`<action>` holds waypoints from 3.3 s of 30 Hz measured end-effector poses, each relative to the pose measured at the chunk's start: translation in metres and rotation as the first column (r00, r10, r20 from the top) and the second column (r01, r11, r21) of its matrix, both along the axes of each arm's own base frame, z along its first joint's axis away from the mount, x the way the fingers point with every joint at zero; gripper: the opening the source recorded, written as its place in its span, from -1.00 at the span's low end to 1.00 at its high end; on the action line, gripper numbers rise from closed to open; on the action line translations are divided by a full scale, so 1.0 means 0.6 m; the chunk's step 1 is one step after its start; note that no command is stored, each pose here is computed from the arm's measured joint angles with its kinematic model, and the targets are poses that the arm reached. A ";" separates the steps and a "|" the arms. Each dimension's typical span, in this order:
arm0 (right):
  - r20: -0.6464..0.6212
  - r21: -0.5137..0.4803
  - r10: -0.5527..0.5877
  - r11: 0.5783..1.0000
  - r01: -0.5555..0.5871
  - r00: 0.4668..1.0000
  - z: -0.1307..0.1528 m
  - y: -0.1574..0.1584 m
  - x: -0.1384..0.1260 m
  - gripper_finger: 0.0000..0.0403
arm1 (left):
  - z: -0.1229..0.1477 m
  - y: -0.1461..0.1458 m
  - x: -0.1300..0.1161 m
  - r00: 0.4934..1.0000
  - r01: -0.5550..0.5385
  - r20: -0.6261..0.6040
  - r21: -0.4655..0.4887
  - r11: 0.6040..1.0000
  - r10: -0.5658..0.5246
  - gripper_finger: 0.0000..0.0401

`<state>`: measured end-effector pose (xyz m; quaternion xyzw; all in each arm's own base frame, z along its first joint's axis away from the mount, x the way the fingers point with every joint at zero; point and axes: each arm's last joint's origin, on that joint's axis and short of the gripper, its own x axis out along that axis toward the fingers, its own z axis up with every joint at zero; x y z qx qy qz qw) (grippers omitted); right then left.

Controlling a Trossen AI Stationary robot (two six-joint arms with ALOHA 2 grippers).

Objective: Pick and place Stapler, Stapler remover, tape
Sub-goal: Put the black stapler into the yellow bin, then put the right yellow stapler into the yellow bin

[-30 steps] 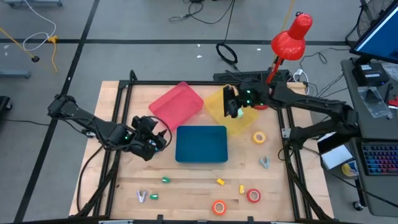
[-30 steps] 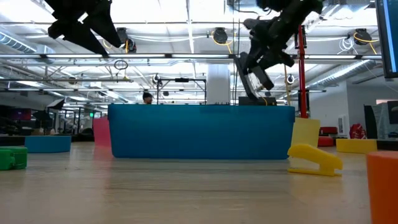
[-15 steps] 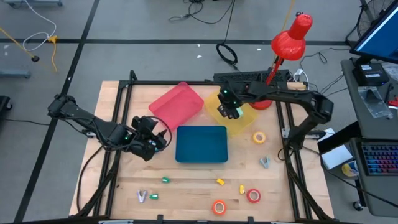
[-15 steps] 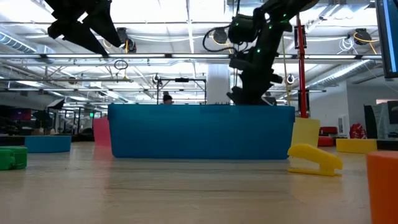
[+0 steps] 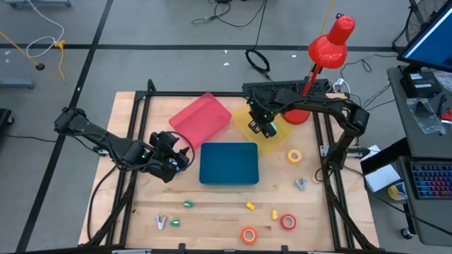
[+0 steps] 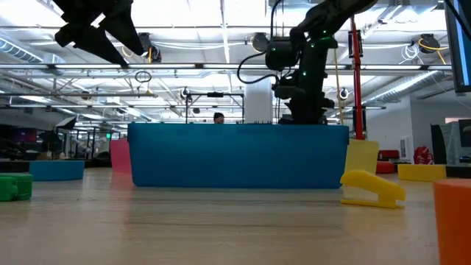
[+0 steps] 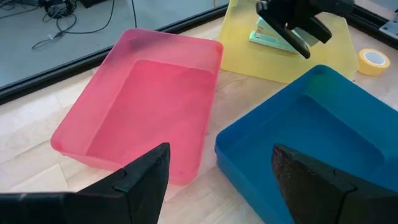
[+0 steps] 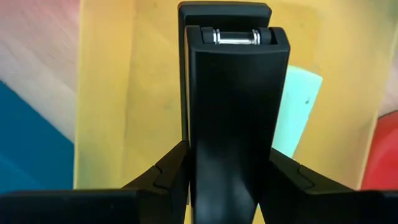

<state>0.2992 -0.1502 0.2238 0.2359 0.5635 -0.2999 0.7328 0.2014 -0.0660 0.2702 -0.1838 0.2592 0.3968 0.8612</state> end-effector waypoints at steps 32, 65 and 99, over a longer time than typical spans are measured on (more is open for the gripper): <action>-0.072 -0.008 0.017 1.000 -0.018 0.997 -0.048 -0.019 0.011 -0.29 | 0.004 -0.003 0.007 0.998 -0.007 0.061 -0.019 1.000 0.008 0.36; 0.151 -0.205 0.080 0.978 -0.048 0.985 0.147 0.068 -0.085 -0.65 | 0.003 -0.003 0.007 0.999 0.023 0.029 -0.007 1.000 -0.023 0.36; 0.083 0.205 -0.044 0.978 0.026 0.996 0.035 0.281 -0.292 -1.00 | 0.001 -0.005 0.006 0.998 0.060 -0.009 -0.030 0.998 -0.061 0.36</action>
